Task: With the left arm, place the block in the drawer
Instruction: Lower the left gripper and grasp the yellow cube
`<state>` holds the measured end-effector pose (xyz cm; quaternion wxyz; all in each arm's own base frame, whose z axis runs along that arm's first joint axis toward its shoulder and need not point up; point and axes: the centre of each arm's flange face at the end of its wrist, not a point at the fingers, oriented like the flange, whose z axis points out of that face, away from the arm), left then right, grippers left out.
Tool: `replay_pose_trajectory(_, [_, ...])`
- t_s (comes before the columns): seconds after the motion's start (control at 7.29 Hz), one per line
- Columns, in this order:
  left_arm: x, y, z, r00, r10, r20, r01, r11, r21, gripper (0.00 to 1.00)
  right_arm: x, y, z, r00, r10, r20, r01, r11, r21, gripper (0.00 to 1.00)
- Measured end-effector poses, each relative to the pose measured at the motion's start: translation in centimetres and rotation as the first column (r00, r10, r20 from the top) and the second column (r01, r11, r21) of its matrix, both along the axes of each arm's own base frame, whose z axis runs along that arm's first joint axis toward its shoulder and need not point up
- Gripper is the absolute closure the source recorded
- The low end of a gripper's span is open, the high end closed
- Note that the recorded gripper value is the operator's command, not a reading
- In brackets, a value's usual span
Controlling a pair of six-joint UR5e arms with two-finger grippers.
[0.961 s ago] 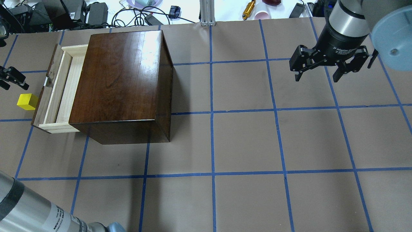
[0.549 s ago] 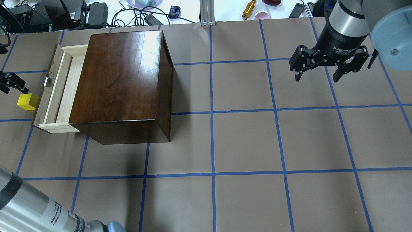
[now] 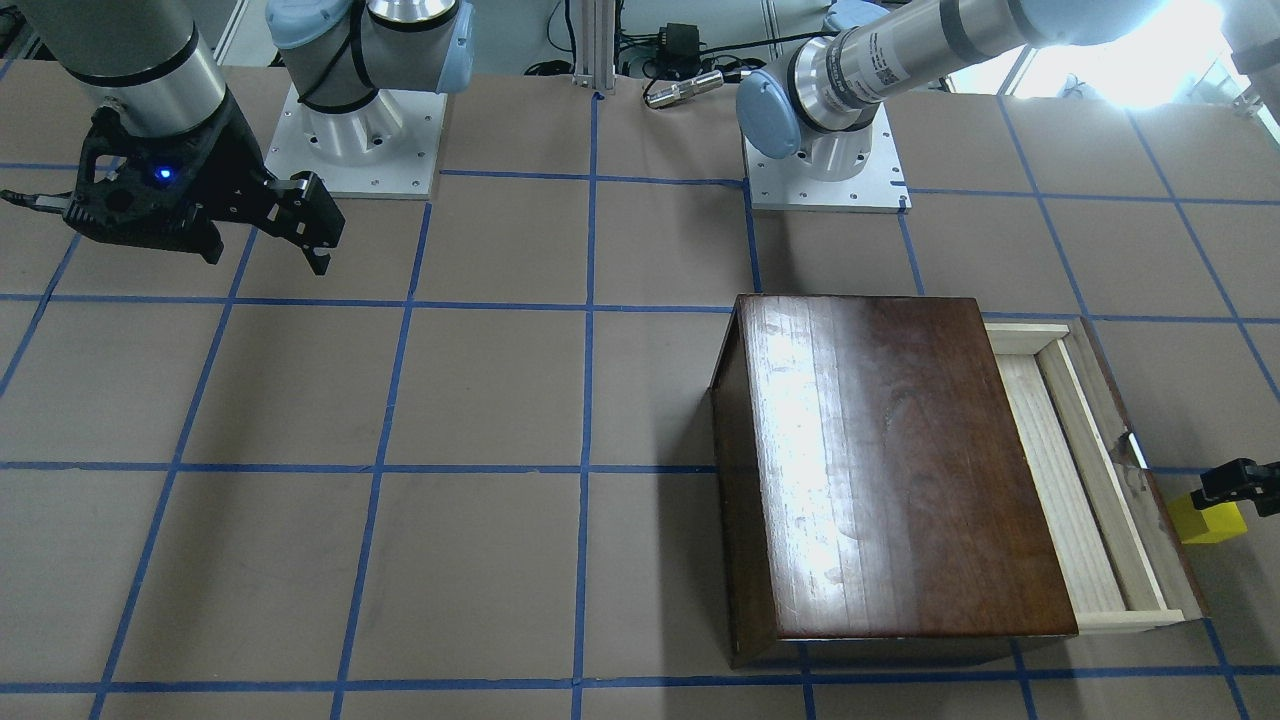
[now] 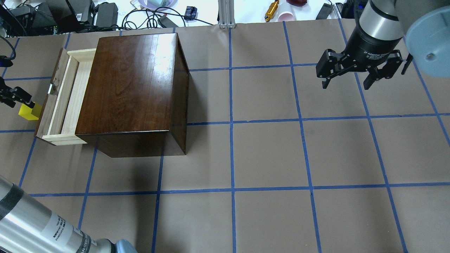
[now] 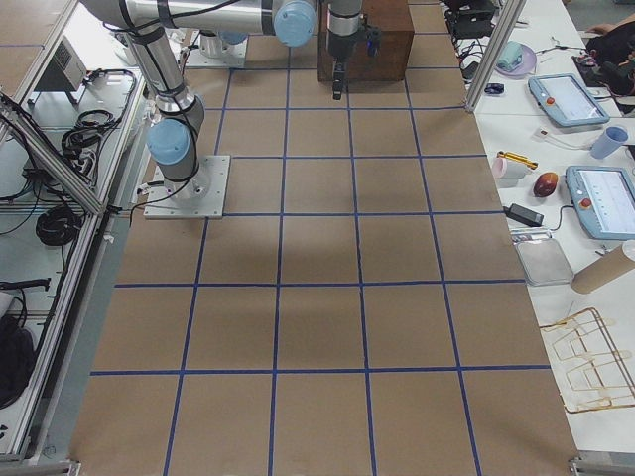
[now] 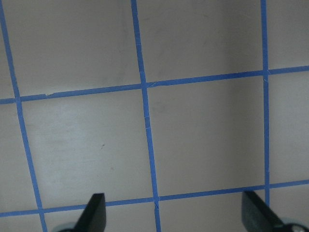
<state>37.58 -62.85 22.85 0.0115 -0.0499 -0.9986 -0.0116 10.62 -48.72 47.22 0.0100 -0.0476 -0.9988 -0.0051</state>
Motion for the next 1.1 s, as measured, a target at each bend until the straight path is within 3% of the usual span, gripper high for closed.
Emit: replay_pose_trajectory(1.1, [0.6,-0.6,-3.4,1.000,0.004,-0.007,-0.004,1.000,0.006,0.18,0.0,0.0,0.0,1.000,0.000,0.000,0.000,1.000,0.000,0.00])
